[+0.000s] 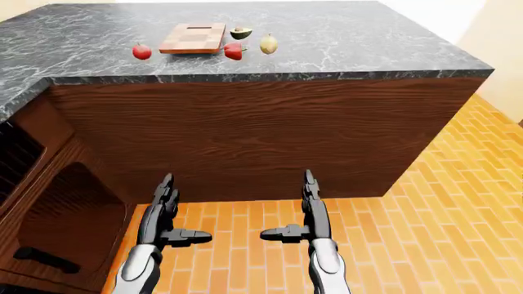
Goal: Place the avocado, onion, tomato and bell pepper on the cutting board.
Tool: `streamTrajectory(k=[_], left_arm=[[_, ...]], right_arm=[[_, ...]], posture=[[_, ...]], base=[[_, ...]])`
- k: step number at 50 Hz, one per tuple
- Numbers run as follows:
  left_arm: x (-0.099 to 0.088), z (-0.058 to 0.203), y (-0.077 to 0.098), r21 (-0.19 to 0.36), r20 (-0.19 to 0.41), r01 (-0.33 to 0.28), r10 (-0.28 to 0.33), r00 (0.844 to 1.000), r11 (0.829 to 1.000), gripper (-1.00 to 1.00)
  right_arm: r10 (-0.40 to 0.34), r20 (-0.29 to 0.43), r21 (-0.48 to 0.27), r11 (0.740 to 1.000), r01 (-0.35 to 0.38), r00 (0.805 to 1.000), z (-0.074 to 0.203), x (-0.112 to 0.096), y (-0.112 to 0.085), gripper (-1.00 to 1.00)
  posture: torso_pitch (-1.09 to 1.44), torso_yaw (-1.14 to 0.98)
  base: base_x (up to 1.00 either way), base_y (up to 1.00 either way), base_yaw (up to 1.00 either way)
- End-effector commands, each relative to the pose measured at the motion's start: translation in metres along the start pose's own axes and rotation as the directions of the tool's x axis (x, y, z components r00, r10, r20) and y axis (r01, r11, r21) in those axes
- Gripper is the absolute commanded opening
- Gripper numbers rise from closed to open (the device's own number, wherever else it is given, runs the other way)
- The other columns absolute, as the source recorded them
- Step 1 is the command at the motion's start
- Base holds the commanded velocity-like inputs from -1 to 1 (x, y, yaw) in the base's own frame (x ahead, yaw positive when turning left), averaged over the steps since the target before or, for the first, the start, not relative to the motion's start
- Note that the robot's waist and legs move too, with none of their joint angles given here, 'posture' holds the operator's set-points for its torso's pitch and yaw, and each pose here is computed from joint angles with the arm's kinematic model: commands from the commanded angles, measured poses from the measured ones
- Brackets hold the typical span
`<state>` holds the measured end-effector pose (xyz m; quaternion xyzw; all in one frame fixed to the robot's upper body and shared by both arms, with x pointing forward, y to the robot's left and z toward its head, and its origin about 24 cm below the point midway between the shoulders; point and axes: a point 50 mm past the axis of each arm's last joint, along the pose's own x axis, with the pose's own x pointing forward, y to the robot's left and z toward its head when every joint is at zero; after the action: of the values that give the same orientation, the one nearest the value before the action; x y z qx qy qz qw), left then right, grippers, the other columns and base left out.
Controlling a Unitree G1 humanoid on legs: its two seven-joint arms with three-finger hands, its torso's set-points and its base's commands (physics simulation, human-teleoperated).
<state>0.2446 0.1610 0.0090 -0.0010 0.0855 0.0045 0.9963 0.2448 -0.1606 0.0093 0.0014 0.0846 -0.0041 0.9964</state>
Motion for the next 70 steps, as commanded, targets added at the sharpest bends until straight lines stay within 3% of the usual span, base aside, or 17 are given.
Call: streamTrajectory(k=[1, 5, 12, 20, 22, 26, 38, 43, 49, 62, 64, 70], left_arm=[[-0.002, 0.051, -0.001, 0.016, 0.188, 0.001, -0.004, 0.982, 1.0, 1.0], [-0.007, 0.066, 0.001, 0.039, 0.206, -0.011, 0.002, 0.979, 0.999, 1.0], [-0.017, 0.099, -0.01, 0.08, 0.253, 0.002, -0.023, 0.967, 0.997, 1.0], [0.0, 0.144, -0.007, 0.121, 0.32, -0.007, -0.033, 0.947, 0.993, 1.0], [0.005, 0.154, -0.003, 0.127, 0.342, -0.023, -0.022, 0.939, 0.992, 1.0], [0.013, 0.175, 0.004, 0.126, 0.373, -0.036, -0.014, 0.928, 0.991, 1.0], [0.016, 0.207, 0.022, 0.121, 0.427, -0.096, 0.036, 0.904, 0.988, 1.0], [0.011, 0.211, 0.024, 0.119, 0.437, -0.107, 0.044, 0.898, 0.987, 1.0], [0.009, 0.202, 0.025, 0.101, 0.426, -0.114, 0.061, 0.903, 0.988, 1.0], [-0.005, 0.212, 0.033, 0.093, 0.447, -0.15, 0.094, 0.89, 0.984, 1.0], [-0.006, 0.216, 0.035, 0.084, 0.464, -0.167, 0.11, 0.879, 0.982, 1.0], [-0.009, 0.22, 0.038, 0.074, 0.484, -0.188, 0.129, 0.865, 0.979, 1.0]], right_arm=[[0.004, 0.211, -0.03, 1.0, 0.003, 0.977, 0.055, 0.001, 0.005, 1.0], [-0.003, 0.254, -0.034, 0.999, 0.012, 0.967, 0.078, -0.003, 0.006, 1.0], [0.01, 0.314, -0.042, 0.999, 0.003, 0.95, 0.107, -0.017, -0.001, 1.0], [0.055, 0.382, -0.063, 0.997, -0.033, 0.922, 0.148, -0.012, 0.003, 1.0], [0.065, 0.421, -0.07, 0.997, -0.039, 0.905, 0.162, -0.008, 0.006, 1.0], [0.062, 0.454, -0.071, 0.997, -0.034, 0.889, 0.184, 0.001, 0.008, 1.0], [0.071, 0.509, -0.058, 0.997, -0.048, 0.858, 0.221, 0.01, 0.012, 1.0], [0.069, 0.517, -0.043, 0.998, -0.055, 0.853, 0.222, 0.006, 0.013, 1.0], [0.075, 0.519, -0.033, 0.997, -0.067, 0.851, 0.22, 0.002, 0.014, 1.0], [0.092, 0.543, -0.043, 0.996, -0.082, 0.835, 0.228, -0.01, 0.015, 1.0], [0.088, 0.543, -0.041, 0.996, -0.078, 0.835, 0.228, -0.011, 0.014, 1.0], [0.09, 0.545, -0.043, 0.996, -0.079, 0.834, 0.228, -0.012, 0.014, 1.0]], posture=[[0.0, 0.0], [0.0, 0.0], [0.0, 0.0], [0.0, 0.0], [0.0, 0.0], [0.0, 0.0], [0.0, 0.0], [0.0, 0.0], [0.0, 0.0], [0.0, 0.0], [0.0, 0.0], [0.0, 0.0]], base=[[0.0, 0.0, 0.0], [0.0, 0.0, 0.0], [0.0, 0.0, 0.0], [0.0, 0.0, 0.0], [0.0, 0.0, 0.0], [0.05, 0.04, 0.0], [0.38, 0.21, 0.0], [0.47, 0.3, 0.0], [0.47, 0.21, 0.0], [0.47, 0.01, 0.0], [0.46, 0.01, 0.0], [0.47, 0.01, 0.0]])
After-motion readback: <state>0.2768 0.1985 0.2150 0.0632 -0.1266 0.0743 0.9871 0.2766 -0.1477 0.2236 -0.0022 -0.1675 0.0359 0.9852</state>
